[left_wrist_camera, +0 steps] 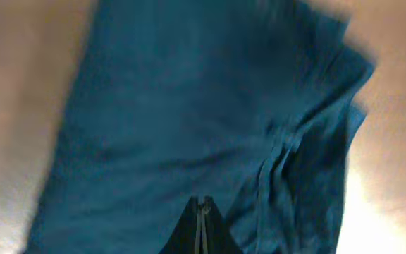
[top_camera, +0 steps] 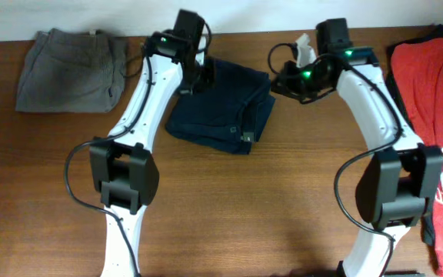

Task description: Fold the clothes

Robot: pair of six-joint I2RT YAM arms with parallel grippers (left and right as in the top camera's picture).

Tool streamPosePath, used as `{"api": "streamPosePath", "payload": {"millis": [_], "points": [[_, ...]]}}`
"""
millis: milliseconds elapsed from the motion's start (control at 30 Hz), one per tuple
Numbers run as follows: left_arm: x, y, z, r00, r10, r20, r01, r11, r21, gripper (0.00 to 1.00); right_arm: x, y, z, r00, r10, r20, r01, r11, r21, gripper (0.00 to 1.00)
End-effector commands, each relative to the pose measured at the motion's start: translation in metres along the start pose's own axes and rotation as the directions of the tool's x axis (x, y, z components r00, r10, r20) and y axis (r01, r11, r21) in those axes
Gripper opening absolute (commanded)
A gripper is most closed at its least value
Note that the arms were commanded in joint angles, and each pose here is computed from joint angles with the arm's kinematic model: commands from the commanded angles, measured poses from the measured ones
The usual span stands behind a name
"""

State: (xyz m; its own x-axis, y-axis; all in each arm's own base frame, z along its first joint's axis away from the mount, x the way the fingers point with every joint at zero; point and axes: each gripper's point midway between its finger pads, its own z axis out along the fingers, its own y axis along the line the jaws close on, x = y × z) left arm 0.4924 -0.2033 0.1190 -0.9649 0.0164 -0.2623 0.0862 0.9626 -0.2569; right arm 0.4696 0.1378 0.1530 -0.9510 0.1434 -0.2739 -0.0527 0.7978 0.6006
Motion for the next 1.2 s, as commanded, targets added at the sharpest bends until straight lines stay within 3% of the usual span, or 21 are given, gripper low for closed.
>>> {"api": "streamPosePath", "payload": {"millis": [0, 67, 233, 467, 633, 767, 1067, 1100, 1167], "points": [[0.039, -0.007, 0.035, 0.987, 0.032, -0.155, -0.023, 0.998, 0.06, 0.01, 0.0, 0.021, 0.014, 0.999, -0.049, -0.009, 0.048, 0.996, -0.076, 0.62], [0.048, -0.002, 0.045, 0.983, 0.028, -0.182, -0.019, 0.999, 0.051, 0.01, -0.003, 0.028, 0.019, 0.997, -0.072, 0.004, 0.072, 0.993, -0.095, 0.78], [0.072, 0.012, 0.075, 0.972, 0.015, -0.235, -0.007, 0.999, 0.034, 0.01, -0.016, 0.044, 0.032, 0.995, -0.078, 0.055, 0.085, 0.987, -0.14, 0.89], [0.107, 0.027, 0.088, 0.941, -0.014, -0.337, 0.013, 1.0, -0.004, 0.01, -0.033, 0.05, 0.03, 0.992, -0.05, 0.117, 0.069, 0.985, -0.161, 0.9], [0.097, 0.026, 0.079, 0.952, 0.025, -0.306, -0.022, 1.0, 0.012, 0.01, -0.046, 0.056, 0.027, 0.986, -0.031, 0.164, 0.061, 0.982, -0.181, 0.89], [0.075, 0.018, 0.048, 0.973, 0.053, -0.224, -0.046, 0.998, 0.037, 0.01, -0.058, 0.061, 0.023, 0.978, -0.02, 0.209, 0.064, 0.977, -0.203, 0.73], [0.052, 0.01, -0.013, 0.993, 0.087, -0.082, -0.086, 0.996, 0.017, 0.01, -0.078, 0.055, 0.034, 0.966, 0.078, 0.248, -0.015, 0.969, -0.247, 0.09], [0.053, 0.009, -0.013, 0.993, 0.091, -0.082, -0.09, 0.996, 0.017, 0.0, -0.079, 0.054, 0.038, 0.966, 0.091, 0.243, -0.026, 0.965, -0.261, 0.04], [0.053, 0.009, -0.013, 0.989, 0.122, -0.083, -0.121, 0.992, 0.023, 0.01, -0.08, 0.055, 0.051, 0.97, 0.085, 0.229, -0.01, 0.952, -0.307, 0.04]]}}
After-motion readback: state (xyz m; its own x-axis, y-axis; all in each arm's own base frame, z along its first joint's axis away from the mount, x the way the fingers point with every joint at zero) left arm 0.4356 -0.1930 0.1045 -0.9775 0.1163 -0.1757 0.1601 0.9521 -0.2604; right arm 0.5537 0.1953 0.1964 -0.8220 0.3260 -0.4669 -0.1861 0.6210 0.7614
